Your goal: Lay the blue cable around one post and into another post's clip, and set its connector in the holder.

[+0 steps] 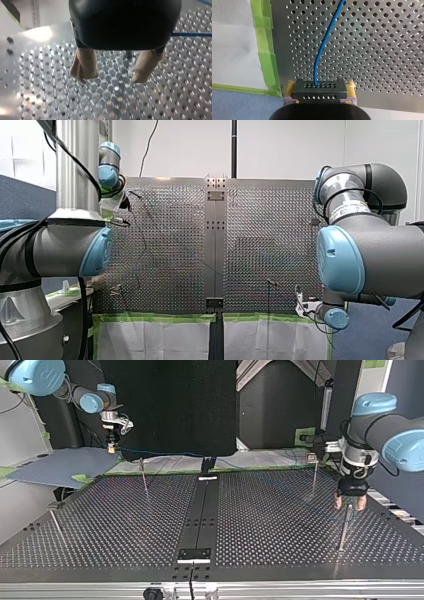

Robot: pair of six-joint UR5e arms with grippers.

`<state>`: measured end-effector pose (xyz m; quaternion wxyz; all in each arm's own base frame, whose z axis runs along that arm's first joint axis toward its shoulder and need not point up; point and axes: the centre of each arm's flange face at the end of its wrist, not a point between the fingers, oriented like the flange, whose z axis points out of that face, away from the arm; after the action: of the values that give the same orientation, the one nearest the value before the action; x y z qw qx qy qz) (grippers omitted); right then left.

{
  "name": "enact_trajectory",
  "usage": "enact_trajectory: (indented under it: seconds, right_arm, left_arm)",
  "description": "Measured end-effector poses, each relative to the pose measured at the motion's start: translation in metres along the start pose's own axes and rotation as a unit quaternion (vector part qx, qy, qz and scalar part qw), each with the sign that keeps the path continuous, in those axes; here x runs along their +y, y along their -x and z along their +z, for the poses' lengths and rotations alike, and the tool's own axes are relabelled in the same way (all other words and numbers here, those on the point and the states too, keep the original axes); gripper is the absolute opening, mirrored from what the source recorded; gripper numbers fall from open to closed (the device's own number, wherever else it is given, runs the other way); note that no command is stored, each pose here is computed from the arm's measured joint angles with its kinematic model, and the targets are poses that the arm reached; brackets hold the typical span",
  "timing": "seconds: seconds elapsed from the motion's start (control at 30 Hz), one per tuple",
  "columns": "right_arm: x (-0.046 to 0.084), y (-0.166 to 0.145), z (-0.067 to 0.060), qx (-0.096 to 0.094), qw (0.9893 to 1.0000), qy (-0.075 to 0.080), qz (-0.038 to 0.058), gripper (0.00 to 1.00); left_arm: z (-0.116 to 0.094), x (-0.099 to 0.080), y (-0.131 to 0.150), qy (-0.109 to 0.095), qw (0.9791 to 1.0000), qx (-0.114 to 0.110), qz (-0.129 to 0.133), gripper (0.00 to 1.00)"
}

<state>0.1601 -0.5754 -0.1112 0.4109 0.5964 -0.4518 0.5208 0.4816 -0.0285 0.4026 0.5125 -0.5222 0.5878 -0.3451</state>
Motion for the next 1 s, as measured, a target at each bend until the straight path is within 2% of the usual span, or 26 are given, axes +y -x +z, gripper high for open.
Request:
enact_trajectory:
  seconds: [0.1, 0.27, 0.4, 0.57, 0.73, 0.9, 1.0]
  right_arm:
    - [-0.001, 0.000, 0.000, 0.000, 1.0000, -0.001, 0.0000, 0.00]
    - [-0.003, 0.000, 0.000, 0.000, 1.0000, -0.003, -0.0002, 0.00]
    - [-0.005, 0.000, 0.000, 0.000, 1.0000, -0.005, -0.0005, 0.00]
    - [-0.008, 0.000, 0.000, 0.000, 1.0000, -0.007, -0.0006, 0.00]
    - [-0.009, 0.000, 0.000, 0.000, 1.0000, -0.008, -0.0008, 0.00]
    - [-0.010, 0.000, 0.000, 0.000, 1.0000, -0.008, -0.0008, 0.00]
    - [-0.011, 0.000, 0.000, 0.000, 1.0000, -0.009, -0.0009, 0.00]
  left_arm:
    - [0.001, 0.003, 0.001, -0.006, 0.9999, -0.002, -0.008, 1.00]
    - [0.008, 0.023, -0.004, -0.003, 0.9995, 0.010, -0.028, 1.00]
    - [0.017, 0.049, -0.011, 0.010, 0.9986, 0.020, -0.049, 1.00]
    - [0.028, 0.077, -0.017, 0.027, 0.9971, 0.016, -0.069, 1.00]
    - [0.043, 0.096, -0.019, 0.032, 0.9974, 0.005, -0.064, 1.00]
    - [0.052, 0.099, -0.017, 0.021, 0.9983, -0.008, -0.054, 1.00]
    - [0.055, 0.103, -0.018, 0.023, 0.9984, -0.012, -0.050, 1.00]
